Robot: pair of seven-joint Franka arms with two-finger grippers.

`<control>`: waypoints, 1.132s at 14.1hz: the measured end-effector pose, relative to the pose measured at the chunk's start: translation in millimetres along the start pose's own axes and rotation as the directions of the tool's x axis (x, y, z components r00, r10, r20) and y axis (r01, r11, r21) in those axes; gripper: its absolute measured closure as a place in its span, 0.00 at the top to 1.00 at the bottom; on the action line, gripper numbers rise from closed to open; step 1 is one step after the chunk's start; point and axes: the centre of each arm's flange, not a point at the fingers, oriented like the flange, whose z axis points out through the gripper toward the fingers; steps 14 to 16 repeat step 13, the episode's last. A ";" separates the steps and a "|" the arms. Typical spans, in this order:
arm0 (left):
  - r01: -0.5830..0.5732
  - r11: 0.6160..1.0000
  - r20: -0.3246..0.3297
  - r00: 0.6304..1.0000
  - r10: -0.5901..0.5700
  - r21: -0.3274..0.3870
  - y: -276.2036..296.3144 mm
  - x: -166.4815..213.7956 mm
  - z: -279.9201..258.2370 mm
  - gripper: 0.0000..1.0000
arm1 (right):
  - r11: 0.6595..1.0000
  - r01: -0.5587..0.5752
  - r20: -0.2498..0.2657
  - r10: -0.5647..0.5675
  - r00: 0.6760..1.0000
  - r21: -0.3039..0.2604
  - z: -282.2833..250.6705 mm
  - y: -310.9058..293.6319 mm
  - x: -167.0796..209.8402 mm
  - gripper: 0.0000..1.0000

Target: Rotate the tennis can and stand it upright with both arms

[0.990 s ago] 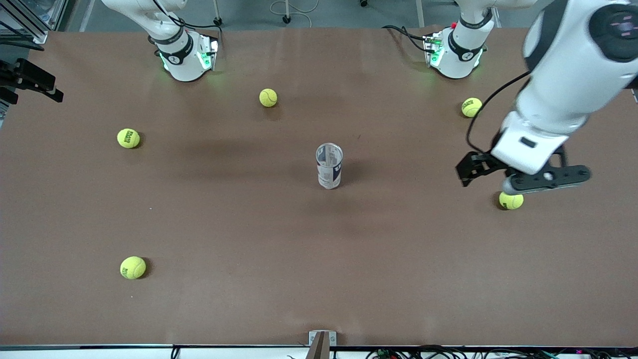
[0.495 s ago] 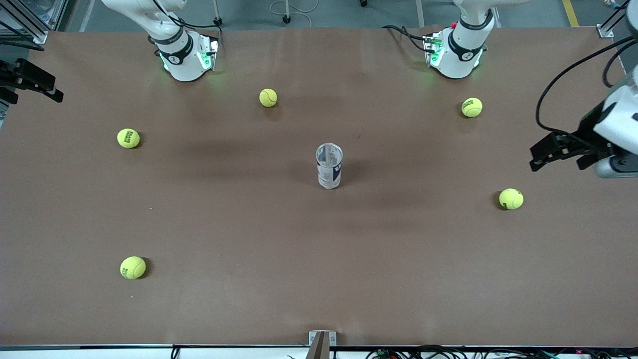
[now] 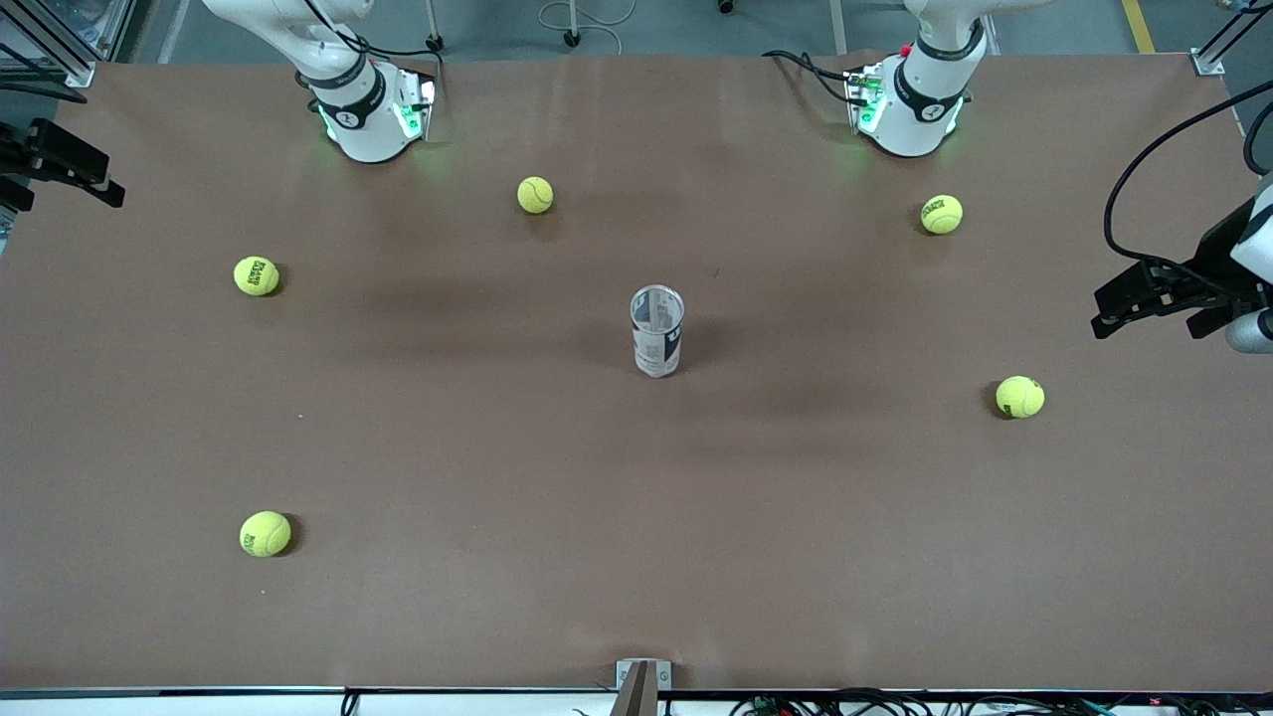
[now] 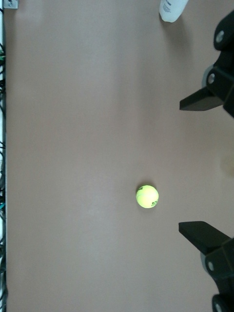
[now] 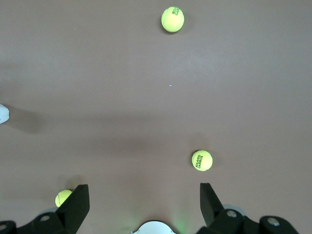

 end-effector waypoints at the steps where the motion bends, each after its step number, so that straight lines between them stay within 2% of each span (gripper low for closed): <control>1: -0.001 1.000 0.001 1.000 0.001 0.000 0.8 -0.9 -1.1 1.00 | 1.000 0.001 -0.001 -0.001 1.000 -0.001 -0.1 0.0 0.1 1.00; 6: 0.001 1.000 -0.031 1.000 -0.001 0.007 0.6 -12.9 -26.7 1.00 | 1.000 0.003 -0.001 -0.003 1.000 -0.016 -0.1 0.4 0.2 1.00; 16: -0.012 0.999 -0.020 1.000 0.012 0.031 -6.5 -13.6 -24.7 1.00 | 1.000 0.007 0.000 -0.007 1.000 -0.022 0.0 -1.3 0.3 1.00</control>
